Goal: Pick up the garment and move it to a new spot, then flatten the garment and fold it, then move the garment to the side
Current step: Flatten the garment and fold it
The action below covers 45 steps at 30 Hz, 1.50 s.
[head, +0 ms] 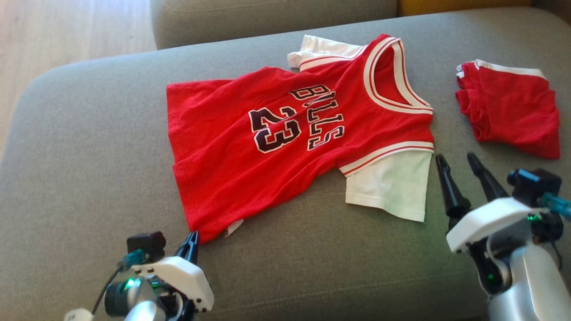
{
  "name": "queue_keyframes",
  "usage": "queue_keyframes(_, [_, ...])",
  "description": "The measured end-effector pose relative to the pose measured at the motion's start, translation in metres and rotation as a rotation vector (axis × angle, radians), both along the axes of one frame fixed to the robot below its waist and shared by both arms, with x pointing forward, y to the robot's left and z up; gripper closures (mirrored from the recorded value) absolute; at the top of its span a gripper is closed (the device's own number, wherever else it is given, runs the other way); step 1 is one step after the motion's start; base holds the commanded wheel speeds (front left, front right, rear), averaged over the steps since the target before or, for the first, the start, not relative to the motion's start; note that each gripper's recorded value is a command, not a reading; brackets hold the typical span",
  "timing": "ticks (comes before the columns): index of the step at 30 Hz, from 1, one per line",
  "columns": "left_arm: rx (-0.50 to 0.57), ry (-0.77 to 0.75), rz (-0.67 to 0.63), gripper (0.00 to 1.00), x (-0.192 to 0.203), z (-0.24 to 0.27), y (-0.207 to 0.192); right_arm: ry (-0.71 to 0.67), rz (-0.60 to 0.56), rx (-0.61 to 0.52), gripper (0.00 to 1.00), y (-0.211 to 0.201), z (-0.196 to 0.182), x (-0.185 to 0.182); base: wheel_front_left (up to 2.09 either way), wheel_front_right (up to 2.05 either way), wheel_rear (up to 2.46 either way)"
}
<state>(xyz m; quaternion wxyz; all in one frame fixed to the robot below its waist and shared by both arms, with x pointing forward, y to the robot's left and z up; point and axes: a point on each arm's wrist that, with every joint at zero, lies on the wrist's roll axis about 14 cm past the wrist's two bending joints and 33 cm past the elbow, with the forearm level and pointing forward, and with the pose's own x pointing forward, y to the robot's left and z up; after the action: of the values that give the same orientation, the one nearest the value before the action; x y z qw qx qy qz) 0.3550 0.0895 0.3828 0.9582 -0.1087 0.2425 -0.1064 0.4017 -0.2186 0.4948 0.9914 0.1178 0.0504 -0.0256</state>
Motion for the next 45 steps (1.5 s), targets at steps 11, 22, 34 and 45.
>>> queue_keyframes(11, [0.017,-0.229,0.133,1.0,0.005,0.051,0.041,0.236,-0.005,0.087,0.0,0.004,-0.068,-0.032,0.0,0.0,0.0])
queue_keyframes(22, [0.023,-0.297,0.163,1.0,0.007,0.066,0.051,0.398,-0.009,0.162,0.0,0.018,-0.123,-0.043,0.0,0.0,0.0])
queue_keyframes(34, [0.026,-0.267,0.167,1.0,0.004,0.056,0.052,0.388,-0.009,0.176,0.0,0.03,-0.131,-0.013,0.0,0.0,0.0])
queue_keyframes(45, [0.035,-0.254,0.163,1.0,0.003,0.052,0.052,0.407,0.009,0.216,1.0,0.04,-0.132,-0.003,0.0,0.0,0.0])
